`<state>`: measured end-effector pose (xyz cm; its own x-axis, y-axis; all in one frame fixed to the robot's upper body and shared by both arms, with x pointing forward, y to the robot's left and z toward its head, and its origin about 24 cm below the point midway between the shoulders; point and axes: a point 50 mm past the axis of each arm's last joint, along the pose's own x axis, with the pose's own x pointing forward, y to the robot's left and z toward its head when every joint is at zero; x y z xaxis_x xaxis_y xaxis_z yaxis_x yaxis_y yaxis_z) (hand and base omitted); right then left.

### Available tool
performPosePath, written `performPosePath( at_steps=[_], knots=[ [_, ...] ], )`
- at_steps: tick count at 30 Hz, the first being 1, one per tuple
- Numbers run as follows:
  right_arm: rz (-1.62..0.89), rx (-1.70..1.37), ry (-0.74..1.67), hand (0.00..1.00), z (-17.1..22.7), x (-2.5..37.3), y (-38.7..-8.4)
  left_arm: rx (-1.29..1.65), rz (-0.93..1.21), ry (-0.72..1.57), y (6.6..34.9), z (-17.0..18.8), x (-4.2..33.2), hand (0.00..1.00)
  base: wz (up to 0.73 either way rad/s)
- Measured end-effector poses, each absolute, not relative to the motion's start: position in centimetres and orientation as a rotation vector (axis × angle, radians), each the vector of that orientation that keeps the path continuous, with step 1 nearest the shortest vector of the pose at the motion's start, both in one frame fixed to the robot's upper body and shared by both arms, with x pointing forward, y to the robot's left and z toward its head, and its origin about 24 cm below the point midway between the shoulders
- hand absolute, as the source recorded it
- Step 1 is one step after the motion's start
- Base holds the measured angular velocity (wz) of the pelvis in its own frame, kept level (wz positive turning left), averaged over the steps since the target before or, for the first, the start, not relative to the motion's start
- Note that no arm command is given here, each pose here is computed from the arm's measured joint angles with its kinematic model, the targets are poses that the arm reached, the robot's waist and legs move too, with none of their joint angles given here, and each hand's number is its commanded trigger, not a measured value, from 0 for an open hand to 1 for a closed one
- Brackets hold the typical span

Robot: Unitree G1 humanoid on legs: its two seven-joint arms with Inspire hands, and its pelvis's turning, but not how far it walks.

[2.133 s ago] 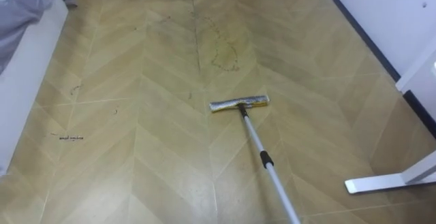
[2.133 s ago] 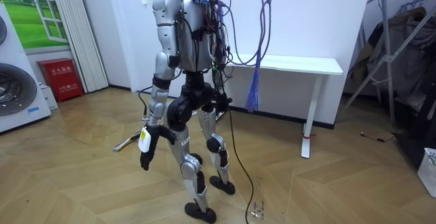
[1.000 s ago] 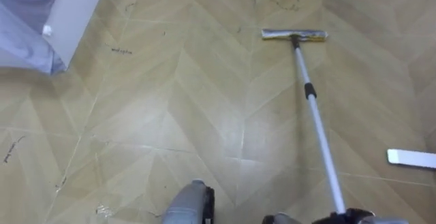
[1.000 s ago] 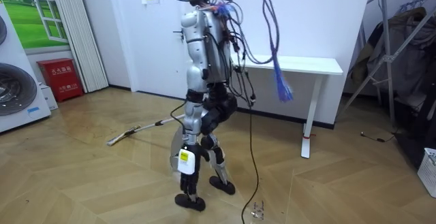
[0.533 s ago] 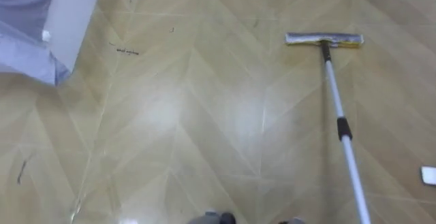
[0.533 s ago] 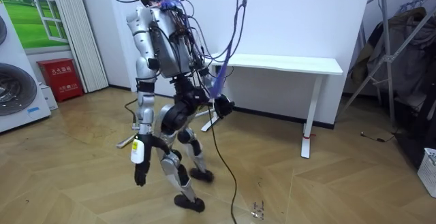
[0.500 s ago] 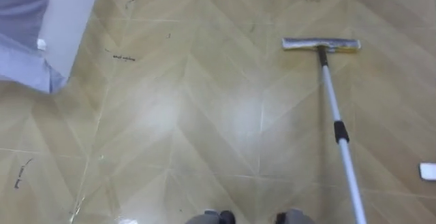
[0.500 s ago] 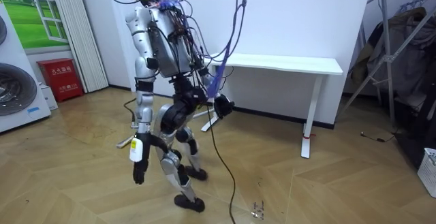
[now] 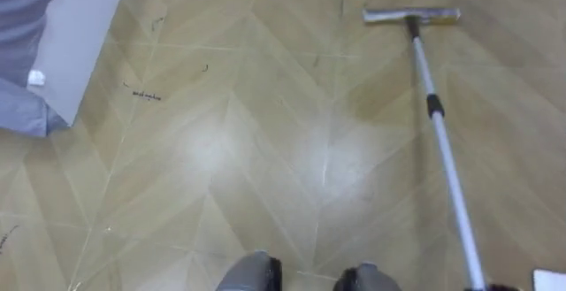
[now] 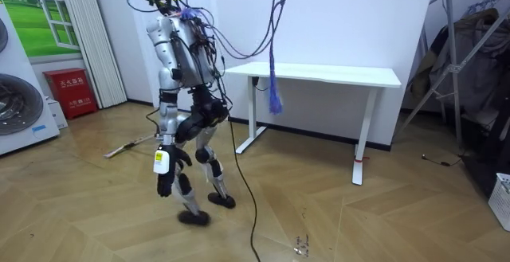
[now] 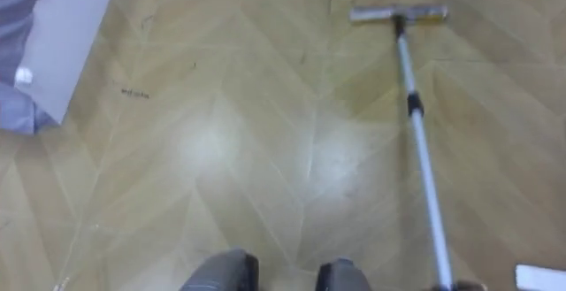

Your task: Mop floor

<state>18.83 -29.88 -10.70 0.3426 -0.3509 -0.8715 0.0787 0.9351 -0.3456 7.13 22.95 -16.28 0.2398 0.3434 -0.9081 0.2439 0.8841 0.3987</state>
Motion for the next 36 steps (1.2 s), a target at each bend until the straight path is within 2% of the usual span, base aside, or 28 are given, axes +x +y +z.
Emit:
performPosePath(
  at_steps=[2, 4, 6, 9, 11, 17, 20, 22, 25, 27, 30, 32, 34, 36],
  knots=[
    [-0.26, -0.267, 1.205, 1.0, -11.0, 18.3, -29.7, 0.521, 0.069, 1.35, 23.1, -16.3, 7.0, 0.0, 0.24],
    [-0.255, -0.275, 1.28, 1.0, -12.1, 15.6, -30.1, 0.507, 0.05, 1.343, 23.0, -16.3, 7.4, 0.0, 0.49],
    [-0.306, -0.301, 1.402, 1.0, -13.0, 10.9, -31.6, 0.497, 0.03, 1.314, 22.7, -16.1, 8.7, 0.0, 0.59],
    [-0.353, -0.332, 1.56, 1.0, -13.8, 5.1, -32.2, 0.512, 0.033, 1.282, 22.6, -15.9, 9.5, 0.0, 0.17],
    [-0.372, -0.342, 1.608, 1.0, -14.0, 2.9, -32.2, 0.519, 0.037, 1.272, 22.3, -16.0, 9.6, 0.0, 0.06],
    [-0.327, -0.225, 1.705, 1.0, -15.7, -1.1, -28.3, 0.522, 0.058, 1.303, 22.5, -16.1, 8.2, 0.0, -0.09],
    [-0.323, -0.22, 1.7, 1.0, -15.8, -0.8, -28.0, 0.498, 0.051, 1.333, 22.5, -16.3, 7.3, 0.0, -0.06],
    [-0.323, -0.228, 1.68, 1.0, -15.8, 0.7, -28.2, 0.497, 0.06, 1.328, 22.7, -16.2, 7.5, 0.0, 0.11],
    [-0.347, -0.264, 1.588, 1.0, -14.8, 5.4, -29.7, 0.506, 0.055, 1.32, 22.6, -16.1, 7.7, 0.0, 0.0],
    [-0.373, -0.291, 1.454, 1.0, -13.2, 10.7, -31.1, 0.513, 0.059, 1.307, 22.8, -16.0, 7.9, 0.0, -0.06],
    [-0.35, -0.3, 1.264, 1.0, -11.1, 16.8, -31.0, 0.541, 0.079, 1.297, 24.1, -15.6, 8.0, 0.0, -0.22],
    [-0.327, -0.281, 1.186, 1.0, -10.4, 18.9, -30.4, 0.542, 0.08, 1.302, 24.3, -15.6, 7.8, 0.0, -0.06],
    [-0.303, -0.256, 1.173, 1.0, -10.5, 19.1, -30.0, 0.533, 0.069, 1.31, 24.2, -15.7, 7.5, 0.0, 0.08],
    [-0.298, -0.24, 1.23, 1.0, -11.4, 17.0, -30.3, 0.521, 0.052, 1.299, 24.0, -15.7, 7.8, 0.0, 0.4]
  ],
)
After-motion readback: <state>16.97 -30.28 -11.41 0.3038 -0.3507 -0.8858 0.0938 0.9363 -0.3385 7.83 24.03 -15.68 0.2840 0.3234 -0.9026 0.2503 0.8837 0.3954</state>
